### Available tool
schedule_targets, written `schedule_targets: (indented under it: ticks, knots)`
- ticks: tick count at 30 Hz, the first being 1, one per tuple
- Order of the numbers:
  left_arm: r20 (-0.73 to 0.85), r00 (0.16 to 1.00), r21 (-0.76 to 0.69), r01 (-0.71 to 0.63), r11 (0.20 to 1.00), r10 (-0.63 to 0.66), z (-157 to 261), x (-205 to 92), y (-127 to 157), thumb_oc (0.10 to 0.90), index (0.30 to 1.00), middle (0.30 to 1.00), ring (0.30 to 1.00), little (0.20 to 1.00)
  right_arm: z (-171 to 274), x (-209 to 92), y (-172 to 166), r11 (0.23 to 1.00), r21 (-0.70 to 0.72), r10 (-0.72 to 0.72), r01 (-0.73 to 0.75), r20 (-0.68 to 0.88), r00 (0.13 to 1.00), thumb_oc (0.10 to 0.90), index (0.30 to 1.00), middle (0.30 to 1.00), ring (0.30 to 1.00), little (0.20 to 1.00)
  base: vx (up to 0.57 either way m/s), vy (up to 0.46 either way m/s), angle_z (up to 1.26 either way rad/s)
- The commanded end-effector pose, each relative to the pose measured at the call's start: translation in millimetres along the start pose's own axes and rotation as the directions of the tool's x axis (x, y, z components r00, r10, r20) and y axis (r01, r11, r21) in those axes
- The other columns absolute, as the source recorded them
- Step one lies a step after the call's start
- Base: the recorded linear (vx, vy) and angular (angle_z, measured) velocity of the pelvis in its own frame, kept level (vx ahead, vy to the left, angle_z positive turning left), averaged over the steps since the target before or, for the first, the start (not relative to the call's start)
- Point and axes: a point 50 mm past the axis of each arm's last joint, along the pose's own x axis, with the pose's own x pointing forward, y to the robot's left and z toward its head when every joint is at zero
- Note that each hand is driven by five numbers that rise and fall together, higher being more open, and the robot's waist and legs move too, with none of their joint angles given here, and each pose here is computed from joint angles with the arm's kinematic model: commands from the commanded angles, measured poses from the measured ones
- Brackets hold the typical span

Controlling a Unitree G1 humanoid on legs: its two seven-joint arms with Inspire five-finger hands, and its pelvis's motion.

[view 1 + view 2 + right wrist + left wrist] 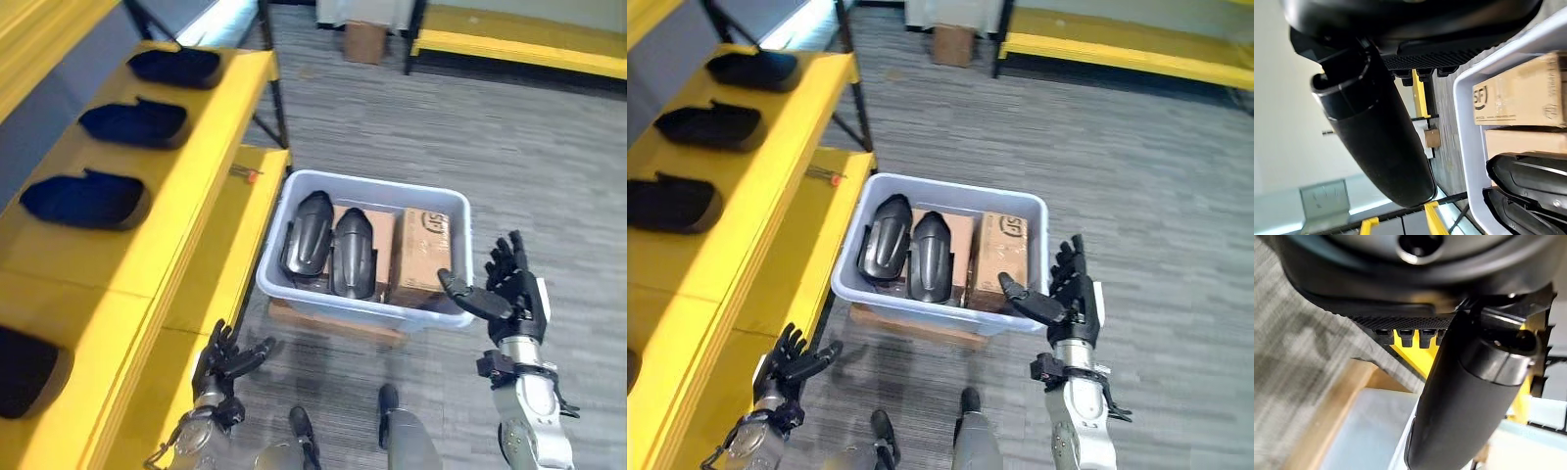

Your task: Move parts from the plastic box to the shelf.

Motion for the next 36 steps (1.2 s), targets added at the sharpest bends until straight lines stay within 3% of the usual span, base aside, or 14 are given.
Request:
schedule_targets:
  ticks: [1, 10, 21, 36]
  knots:
    - [0.241, 0.967, 0.047, 0.079, 0.996, -0.088, 52.6, 5.3, -7.4, 0.9, 1.0, 1.0, 1.0, 1.0, 50.4, 9.1, -2.6, 0.999, -0.043, 0.032, -0.022, 0.254, 0.967, 0.9, 1.0, 1.0, 1.0, 1.0, 0.06, -0.139, -0.06]
    - [0.197, 0.973, 0.0, 0.12, 0.993, -0.118, 38.6, 1.5, -18.1, 0.9, 1.0, 1.0, 1.0, 1.0, 53.5, 1.2, -14.8, 0.999, -0.044, 0.004, 0.008, 0.255, 0.967, 0.9, 1.0, 1.0, 1.0, 1.0, 0.12, -0.183, 0.21]
    - [0.24, 0.96, -0.017, 0.152, 0.988, -0.143, 51.8, 5.5, -29.7, 0.9, 1.0, 1.0, 1.0, 1.0, 66.8, 0.3, -26.0, 0.996, -0.081, -0.019, 0.046, 0.306, 0.952, 0.9, 1.0, 1.0, 1.0, 1.0, 0.04, -0.215, 0.06]
    - [0.256, 0.959, -0.002, 0.129, 0.992, -0.124, 54.7, 4.6, -23.4, 0.9, 1.0, 1.0, 1.0, 1.0, 60.2, -1.2, -17.8, 0.997, -0.072, -0.015, 0.037, 0.285, 0.959, 0.9, 1.0, 1.0, 1.0, 1.0, 0.14, 0.24, -0.31]
